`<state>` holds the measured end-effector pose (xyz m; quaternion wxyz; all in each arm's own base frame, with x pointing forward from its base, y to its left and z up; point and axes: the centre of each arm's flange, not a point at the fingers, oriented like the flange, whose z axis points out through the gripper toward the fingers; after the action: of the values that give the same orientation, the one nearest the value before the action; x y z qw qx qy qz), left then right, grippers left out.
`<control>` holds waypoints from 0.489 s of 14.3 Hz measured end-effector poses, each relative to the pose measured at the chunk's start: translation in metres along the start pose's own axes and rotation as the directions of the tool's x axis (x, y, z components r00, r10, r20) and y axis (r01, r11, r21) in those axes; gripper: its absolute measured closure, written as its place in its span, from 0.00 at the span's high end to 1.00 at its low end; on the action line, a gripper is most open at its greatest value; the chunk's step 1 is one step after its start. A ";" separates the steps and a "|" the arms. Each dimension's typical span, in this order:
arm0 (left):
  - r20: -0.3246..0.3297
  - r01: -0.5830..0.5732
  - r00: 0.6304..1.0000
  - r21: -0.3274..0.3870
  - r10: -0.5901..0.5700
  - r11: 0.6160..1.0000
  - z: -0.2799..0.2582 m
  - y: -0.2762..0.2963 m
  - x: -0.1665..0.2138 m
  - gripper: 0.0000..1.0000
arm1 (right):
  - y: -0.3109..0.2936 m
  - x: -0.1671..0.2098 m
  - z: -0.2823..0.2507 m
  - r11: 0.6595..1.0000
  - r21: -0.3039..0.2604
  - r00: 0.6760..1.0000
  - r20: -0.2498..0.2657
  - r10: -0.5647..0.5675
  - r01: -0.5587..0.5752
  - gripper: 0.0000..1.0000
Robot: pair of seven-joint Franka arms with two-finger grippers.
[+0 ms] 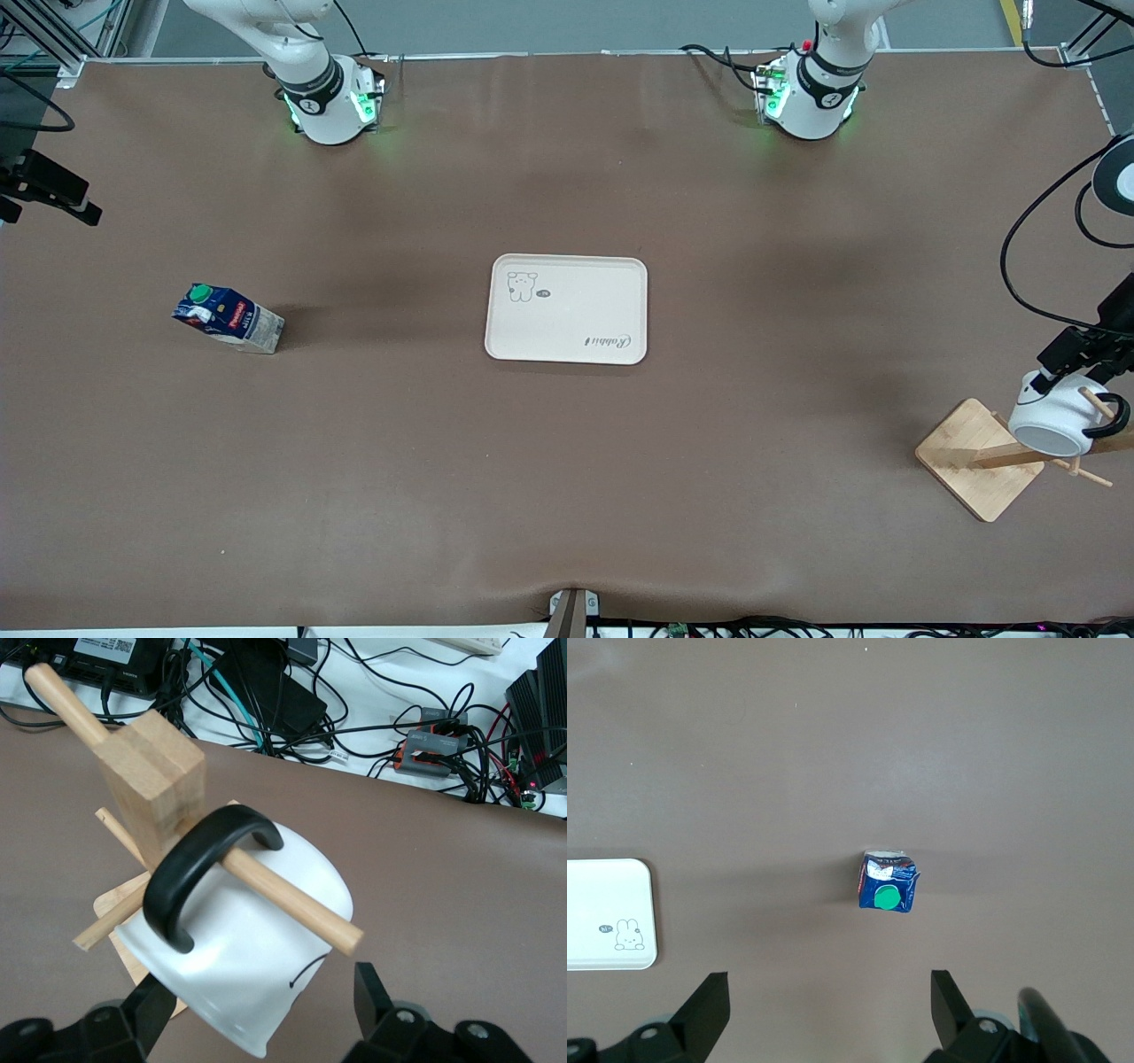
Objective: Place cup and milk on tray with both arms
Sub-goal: 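Grasp the white mug rim with the left gripper and lift it off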
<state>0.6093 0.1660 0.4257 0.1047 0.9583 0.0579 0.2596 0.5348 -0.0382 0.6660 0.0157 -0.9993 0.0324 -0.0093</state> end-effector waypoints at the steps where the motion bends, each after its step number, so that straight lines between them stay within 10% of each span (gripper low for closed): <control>1: -0.002 -0.003 1.000 -0.001 0.003 1.000 0.001 0.002 0.001 0.78 | 0.000 0.000 0.000 1.000 0.000 1.000 0.000 0.000 0.000 1.00; 7: -0.009 -0.007 1.000 -0.002 0.007 1.000 -0.001 0.003 0.005 0.44 | 0.000 0.000 0.000 1.000 0.000 1.000 -0.001 0.000 0.000 1.00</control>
<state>0.6133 0.1637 0.4298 0.1045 0.9572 0.0548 0.2644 0.5350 -0.0384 0.6661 0.0157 -0.9993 0.0326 -0.0097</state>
